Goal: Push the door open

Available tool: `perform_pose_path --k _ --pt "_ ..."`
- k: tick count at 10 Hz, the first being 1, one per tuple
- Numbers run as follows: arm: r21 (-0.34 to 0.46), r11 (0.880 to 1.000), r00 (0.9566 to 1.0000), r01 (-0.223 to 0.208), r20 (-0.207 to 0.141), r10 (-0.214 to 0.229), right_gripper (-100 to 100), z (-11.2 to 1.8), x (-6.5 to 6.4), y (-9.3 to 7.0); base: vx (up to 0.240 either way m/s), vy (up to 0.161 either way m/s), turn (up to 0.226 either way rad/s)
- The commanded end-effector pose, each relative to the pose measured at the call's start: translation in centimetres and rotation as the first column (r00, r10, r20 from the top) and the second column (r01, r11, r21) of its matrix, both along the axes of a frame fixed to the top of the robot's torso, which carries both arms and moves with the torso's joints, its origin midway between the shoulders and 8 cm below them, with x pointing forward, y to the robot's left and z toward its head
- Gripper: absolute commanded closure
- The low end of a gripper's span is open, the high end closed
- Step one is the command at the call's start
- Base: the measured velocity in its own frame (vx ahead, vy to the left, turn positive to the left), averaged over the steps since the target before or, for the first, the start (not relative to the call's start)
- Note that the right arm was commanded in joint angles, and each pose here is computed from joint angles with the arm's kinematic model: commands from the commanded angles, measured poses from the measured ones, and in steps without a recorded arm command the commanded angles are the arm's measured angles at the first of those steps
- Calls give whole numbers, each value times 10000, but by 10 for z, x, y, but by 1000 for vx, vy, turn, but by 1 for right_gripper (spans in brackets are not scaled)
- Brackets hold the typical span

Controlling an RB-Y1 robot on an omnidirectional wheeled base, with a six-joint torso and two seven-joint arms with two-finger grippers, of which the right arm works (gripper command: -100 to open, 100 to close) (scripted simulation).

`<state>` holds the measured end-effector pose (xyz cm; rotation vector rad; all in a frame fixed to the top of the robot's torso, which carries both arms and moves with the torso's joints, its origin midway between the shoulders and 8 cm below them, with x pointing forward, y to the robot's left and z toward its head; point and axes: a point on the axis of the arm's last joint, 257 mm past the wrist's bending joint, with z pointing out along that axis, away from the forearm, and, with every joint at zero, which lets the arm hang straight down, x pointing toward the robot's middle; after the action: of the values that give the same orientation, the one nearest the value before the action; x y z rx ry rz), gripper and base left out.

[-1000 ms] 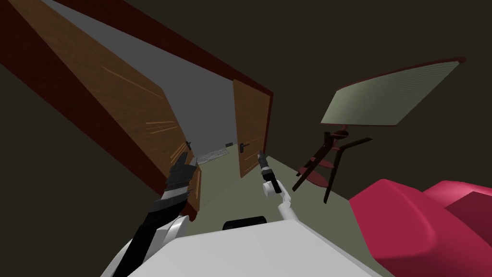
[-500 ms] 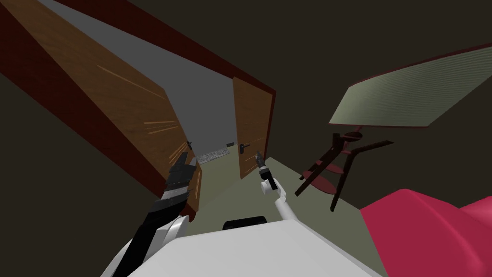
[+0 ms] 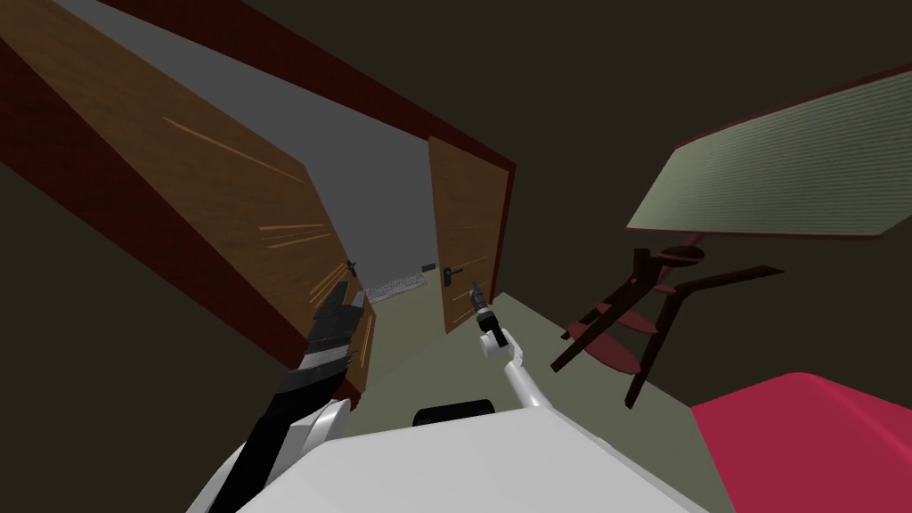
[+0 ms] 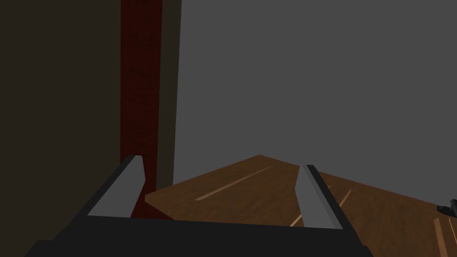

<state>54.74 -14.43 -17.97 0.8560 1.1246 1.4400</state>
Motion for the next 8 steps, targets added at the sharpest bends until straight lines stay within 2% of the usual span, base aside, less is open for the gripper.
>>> perform_pose_path --k 1,2,3,5,6,8 --pt "11 10000 9999 -46 -100 46 -100 -6 3 2 33 -38 33" --pt "11 9999 9996 -131 -263 132 -100 -13 7 7 45 -45 64" --pt "29 9997 9992 -225 -320 226 -100 -14 11 12 67 -78 68" --pt "31 9993 9971 -381 -653 383 -100 -28 19 20 67 -91 92" --pt "19 9990 9951 -451 -880 450 -100 -37 22 24 75 -97 79" --pt "23 9982 9914 -600 -1166 599 -100 -48 28 33 79 -84 92"
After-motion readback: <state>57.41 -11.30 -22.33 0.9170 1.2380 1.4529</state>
